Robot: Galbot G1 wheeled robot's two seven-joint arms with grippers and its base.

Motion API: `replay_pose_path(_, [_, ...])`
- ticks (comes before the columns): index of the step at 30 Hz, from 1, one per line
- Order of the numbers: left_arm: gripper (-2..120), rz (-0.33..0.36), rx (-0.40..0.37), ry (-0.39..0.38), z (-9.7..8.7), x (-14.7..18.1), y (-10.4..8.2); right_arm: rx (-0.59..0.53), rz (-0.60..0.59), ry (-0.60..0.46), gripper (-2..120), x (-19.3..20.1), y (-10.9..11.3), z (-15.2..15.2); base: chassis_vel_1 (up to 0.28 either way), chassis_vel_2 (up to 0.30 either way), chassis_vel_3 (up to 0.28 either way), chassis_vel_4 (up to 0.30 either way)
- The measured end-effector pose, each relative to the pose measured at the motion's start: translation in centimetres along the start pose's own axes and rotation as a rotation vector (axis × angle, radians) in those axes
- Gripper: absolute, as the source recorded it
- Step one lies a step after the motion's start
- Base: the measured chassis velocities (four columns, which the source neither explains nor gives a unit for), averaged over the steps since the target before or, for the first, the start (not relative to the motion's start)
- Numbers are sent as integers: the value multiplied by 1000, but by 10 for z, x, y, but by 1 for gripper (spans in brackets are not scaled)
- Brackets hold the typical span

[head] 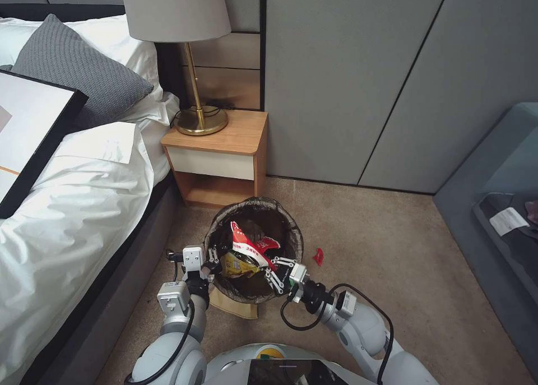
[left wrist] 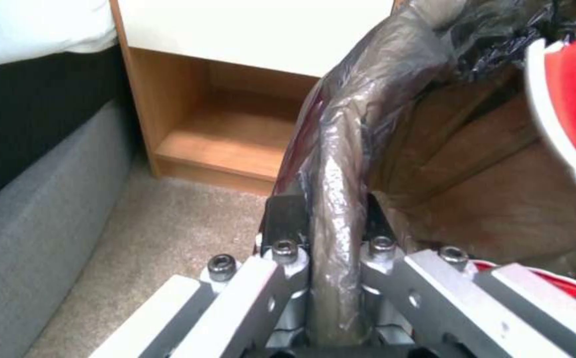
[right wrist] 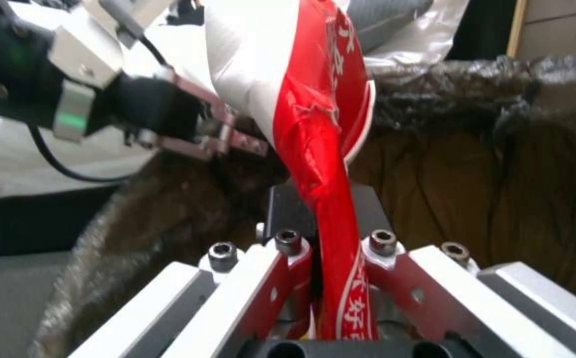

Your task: Pick up the trash bin, then pick up the garbage from the floor and place it into the trash bin.

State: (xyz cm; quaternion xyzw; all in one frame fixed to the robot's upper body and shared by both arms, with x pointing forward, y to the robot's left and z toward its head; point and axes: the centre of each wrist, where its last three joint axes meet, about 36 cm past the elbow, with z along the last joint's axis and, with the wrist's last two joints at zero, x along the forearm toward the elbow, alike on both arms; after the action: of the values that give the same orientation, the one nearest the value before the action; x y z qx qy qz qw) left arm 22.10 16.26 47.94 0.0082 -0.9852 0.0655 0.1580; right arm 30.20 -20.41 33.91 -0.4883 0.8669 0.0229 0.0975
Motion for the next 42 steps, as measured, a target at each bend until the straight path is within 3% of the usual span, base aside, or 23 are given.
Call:
replay_pose_path(9, [2, 0, 0, 0, 0, 0, 0, 7, 13, 10, 31, 0, 2, 3, 0, 0, 0, 0])
replay_pose_path(26, [2, 0, 0, 0, 0, 0, 0, 33, 13, 4, 96, 6, 1, -8, 0, 0, 0, 0])
replay_pose_path(32, [2, 0, 0, 0, 0, 0, 0, 78, 30, -41, 100, 2, 1, -28, 0, 0, 0, 0])
replay_pose_path(37, [2, 0, 0, 0, 0, 0, 0, 160, 273, -148, 100, -8, 4, -82, 0, 0, 0, 0])
replay_pose_path(39, [2, 0, 0, 0, 0, 0, 0, 218, 442, -142, 100, -6, 6, -105, 0, 0, 0, 0])
replay_pose_path(40, [2, 0, 0, 0, 0, 0, 0, 218, 442, -142, 100, -6, 6, -105, 0, 0, 0, 0])
replay_pose_path(42, [2, 0, 0, 0, 0, 0, 0, 226, 622, -109, 100, 3, 16, -120, 0, 0, 0, 0])
